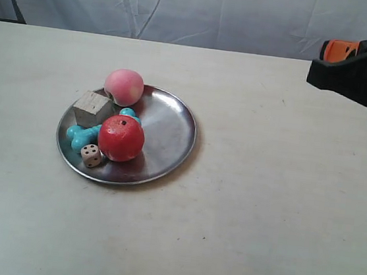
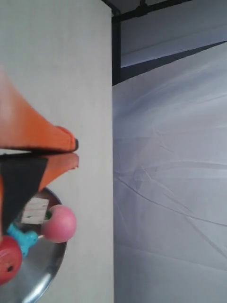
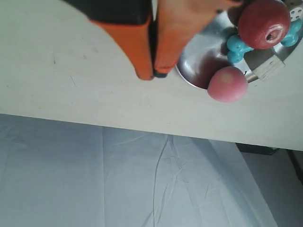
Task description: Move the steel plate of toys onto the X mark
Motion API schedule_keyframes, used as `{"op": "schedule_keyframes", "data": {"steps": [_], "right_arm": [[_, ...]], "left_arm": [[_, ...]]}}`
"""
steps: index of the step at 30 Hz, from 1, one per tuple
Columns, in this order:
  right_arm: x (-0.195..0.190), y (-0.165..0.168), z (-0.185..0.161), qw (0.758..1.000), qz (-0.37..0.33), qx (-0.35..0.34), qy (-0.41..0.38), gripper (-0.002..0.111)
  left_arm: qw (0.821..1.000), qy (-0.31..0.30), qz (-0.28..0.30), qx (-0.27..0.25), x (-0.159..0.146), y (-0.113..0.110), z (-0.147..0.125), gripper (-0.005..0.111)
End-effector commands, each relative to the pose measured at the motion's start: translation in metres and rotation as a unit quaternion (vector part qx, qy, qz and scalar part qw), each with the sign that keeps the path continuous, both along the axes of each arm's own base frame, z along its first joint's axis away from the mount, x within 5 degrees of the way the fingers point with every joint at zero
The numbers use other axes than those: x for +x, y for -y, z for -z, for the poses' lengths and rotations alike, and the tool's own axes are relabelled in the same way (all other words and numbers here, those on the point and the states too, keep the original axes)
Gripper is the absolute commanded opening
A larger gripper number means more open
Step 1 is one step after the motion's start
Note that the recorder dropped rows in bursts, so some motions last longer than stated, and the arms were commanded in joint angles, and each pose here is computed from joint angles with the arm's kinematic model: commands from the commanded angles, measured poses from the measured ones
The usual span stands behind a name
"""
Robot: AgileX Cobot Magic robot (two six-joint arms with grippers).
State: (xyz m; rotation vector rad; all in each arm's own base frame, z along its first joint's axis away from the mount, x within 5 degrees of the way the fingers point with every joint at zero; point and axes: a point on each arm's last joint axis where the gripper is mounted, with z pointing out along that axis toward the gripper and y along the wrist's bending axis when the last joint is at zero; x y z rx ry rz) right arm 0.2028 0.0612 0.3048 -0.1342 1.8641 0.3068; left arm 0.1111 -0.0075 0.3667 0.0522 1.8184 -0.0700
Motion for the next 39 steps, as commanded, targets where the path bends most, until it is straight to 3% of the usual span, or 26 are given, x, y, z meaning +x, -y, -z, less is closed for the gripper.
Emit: {"op": "schedule_keyframes", "data": {"steps": [1, 3, 5, 10, 11, 14, 16, 24, 27, 29, 31, 36, 39], "right_arm": [[0.0, 0.001, -0.001, 1.0, 0.002, 0.003, 0.007, 0.0], [0.0, 0.001, -0.001, 1.0, 0.002, 0.003, 0.007, 0.0], [-0.001, 0.001, -0.003, 1.0, 0.007, 0.021, 0.0, 0.0], [-0.001, 0.001, -0.003, 0.999, 0.01, 0.032, -0.003, 0.0], [-0.001, 0.001, -0.003, 0.999, 0.01, 0.032, -0.003, 0.0], [-0.003, 0.001, -0.005, 0.999, 0.01, 0.034, 0.002, 0.0], [-0.014, 0.005, -0.017, 0.999, 0.009, 0.042, 0.027, 0.0], [-0.071, 0.022, -0.063, 0.984, 0.005, 0.082, 0.158, 0.0], [-0.095, 0.029, -0.074, 0.975, 0.004, 0.095, 0.201, 0.0], [-0.112, 0.036, -0.081, 0.967, 0.013, 0.095, 0.236, 0.0], [-0.13, 0.046, -0.083, 0.957, 0.043, 0.118, 0.262, 0.0], [-0.153, 0.057, -0.042, 0.96, 0.123, 0.125, 0.218, 0.0], [-0.152, 0.059, -0.003, 0.966, 0.156, 0.129, 0.162, 0.0]], "left_arm": [[0.994, -0.105, 0.015, 0.001, -0.01, 0.003, 0.019, 0.0], [0.988, -0.153, 0.019, 0.006, -0.014, 0.003, 0.027, 0.0], [0.983, -0.182, 0.028, -0.022, -0.017, 0.006, 0.031, 0.0], [0.98, -0.18, 0.056, -0.069, -0.018, 0.015, 0.029, 0.0], [0.979, -0.166, 0.06, -0.103, -0.016, 0.018, 0.025, 0.0], [0.975, -0.033, 0.067, -0.209, -0.007, 0.022, 0.0, 0.0], [0.975, 0.018, 0.055, -0.215, -0.004, 0.019, -0.009, 0.0], [0.974, 0.049, 0.047, -0.214, -0.003, 0.016, -0.014, 0.0], [0.948, 0.075, 0.052, -0.305, -0.005, 0.018, -0.025, 0.0], [0.966, 0.097, 0.051, -0.235, -0.006, 0.015, -0.026, 0.0], [0.986, 0.107, 0.05, -0.118, -0.007, 0.012, -0.024, 0.0], [0.997, 0.043, 0.052, -0.033, -0.008, 0.011, -0.002, 0.0], [0.999, 0.014, 0.046, -0.014, -0.006, 0.01, 0.026, 0.0]]}}
